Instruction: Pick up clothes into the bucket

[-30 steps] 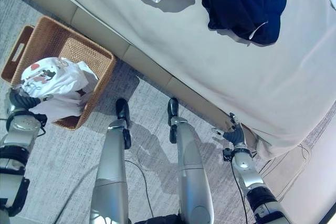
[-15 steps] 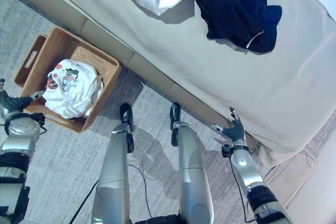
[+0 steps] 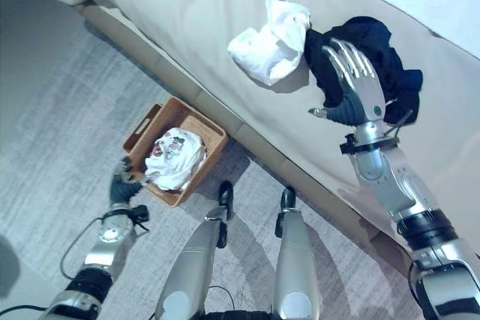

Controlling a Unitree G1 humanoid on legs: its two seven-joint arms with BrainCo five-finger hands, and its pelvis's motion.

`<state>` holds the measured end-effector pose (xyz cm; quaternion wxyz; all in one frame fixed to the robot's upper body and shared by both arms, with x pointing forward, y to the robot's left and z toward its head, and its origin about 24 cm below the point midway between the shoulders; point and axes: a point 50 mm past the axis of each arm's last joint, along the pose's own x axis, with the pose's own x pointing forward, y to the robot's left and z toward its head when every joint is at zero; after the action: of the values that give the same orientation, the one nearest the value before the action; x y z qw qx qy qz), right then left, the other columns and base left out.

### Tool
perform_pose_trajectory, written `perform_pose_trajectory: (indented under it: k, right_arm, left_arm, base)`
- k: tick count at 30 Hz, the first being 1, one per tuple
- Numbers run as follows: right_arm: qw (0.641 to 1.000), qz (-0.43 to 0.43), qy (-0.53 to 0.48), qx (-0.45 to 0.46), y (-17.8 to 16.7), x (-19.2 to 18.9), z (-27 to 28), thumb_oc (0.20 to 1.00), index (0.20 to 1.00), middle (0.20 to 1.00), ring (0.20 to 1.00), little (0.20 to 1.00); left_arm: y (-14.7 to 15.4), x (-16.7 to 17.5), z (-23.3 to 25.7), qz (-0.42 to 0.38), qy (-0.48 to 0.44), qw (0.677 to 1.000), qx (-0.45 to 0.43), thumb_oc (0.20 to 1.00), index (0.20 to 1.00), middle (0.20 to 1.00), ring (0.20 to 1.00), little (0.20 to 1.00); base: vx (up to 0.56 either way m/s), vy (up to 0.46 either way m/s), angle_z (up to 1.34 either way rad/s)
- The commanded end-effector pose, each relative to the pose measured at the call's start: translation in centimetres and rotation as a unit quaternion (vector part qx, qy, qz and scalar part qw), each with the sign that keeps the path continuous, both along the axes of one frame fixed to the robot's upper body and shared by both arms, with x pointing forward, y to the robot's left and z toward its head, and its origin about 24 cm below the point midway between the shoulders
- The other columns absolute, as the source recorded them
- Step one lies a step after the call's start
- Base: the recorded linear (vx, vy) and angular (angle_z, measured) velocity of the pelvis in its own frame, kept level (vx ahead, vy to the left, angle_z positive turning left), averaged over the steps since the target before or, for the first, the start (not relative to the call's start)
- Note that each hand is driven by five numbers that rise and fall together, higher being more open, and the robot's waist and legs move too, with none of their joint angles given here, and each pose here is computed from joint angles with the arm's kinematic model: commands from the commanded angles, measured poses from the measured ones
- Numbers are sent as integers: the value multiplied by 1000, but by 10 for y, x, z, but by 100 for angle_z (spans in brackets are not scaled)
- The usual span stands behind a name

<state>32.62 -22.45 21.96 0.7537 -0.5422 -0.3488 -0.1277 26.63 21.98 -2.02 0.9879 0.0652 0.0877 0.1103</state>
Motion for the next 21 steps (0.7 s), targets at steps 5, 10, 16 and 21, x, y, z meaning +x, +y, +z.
perform_pose_trajectory:
  k: [5, 10, 16, 21]
  right_arm:
    - [981, -174, -83, -19, -67, 11, 73, 1000, 1000, 1000, 1000, 1000]
    - [955, -283, -88, 12, -111, 14, 116, 1000, 1000, 1000, 1000, 1000]
    - [916, -402, -1, 11, -158, 3, 121, 1000, 1000, 1000, 1000, 1000]
    - [903, -428, 20, 28, -170, -2, 124, 1000, 1000, 1000, 1000, 1000]
  left_arm:
    - [-23, -34, -36, -98, 75, 992, 24, 1000, 1000, 1000, 1000, 1000]
    - [-47, -54, -52, -200, 116, 969, 91, 1000, 1000, 1000, 1000, 1000]
    - [-63, -67, -60, -232, 138, 960, 69, 1000, 1000, 1000, 1000, 1000]
    - [-77, -73, -60, -254, 134, 956, 56, 1000, 1000, 1000, 1000, 1000]
  base:
    - [7, -93, 12]
    - [-16, -94, 23]
    - [-36, -105, 15]
    - [-34, -27, 13]
